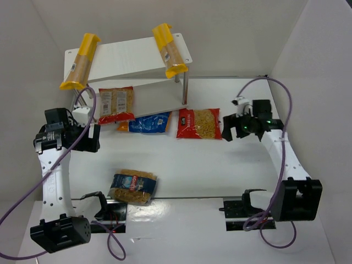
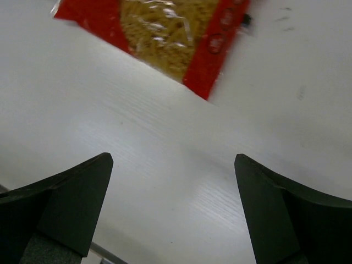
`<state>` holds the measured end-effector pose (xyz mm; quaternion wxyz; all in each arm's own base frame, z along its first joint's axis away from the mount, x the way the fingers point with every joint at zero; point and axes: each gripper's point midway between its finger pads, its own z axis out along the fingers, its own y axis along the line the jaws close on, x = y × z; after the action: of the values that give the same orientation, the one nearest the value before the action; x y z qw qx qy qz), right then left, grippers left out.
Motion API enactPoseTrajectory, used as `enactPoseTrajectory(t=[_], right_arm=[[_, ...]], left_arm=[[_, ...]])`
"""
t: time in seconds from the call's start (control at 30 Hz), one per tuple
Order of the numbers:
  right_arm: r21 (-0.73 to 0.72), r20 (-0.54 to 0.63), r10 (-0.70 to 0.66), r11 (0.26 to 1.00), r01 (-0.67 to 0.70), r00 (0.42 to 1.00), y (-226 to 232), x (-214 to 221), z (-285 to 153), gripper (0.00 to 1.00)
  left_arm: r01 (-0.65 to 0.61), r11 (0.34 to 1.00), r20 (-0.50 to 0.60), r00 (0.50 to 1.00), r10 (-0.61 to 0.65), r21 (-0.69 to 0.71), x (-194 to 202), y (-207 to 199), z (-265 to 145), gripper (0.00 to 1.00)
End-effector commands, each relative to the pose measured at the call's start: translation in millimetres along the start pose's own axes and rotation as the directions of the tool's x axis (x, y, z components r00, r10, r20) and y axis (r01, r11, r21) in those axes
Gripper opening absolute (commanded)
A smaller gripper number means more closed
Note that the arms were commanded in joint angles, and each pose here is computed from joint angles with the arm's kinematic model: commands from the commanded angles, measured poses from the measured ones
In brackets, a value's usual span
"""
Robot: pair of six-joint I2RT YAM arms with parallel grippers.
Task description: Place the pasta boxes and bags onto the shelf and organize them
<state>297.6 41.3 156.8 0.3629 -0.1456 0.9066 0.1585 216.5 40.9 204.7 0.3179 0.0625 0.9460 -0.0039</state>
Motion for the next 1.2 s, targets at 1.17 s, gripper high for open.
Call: enactPoseTrajectory(t=[1.17], right_arm=[[0.047,-0.311,-0.869,0.39,0.92,0.384,61,7,157,1.0]], left_arm=[[0.149,0.975,0.114,0.985,-0.132,-0.165,-2,43,-39,0.94]])
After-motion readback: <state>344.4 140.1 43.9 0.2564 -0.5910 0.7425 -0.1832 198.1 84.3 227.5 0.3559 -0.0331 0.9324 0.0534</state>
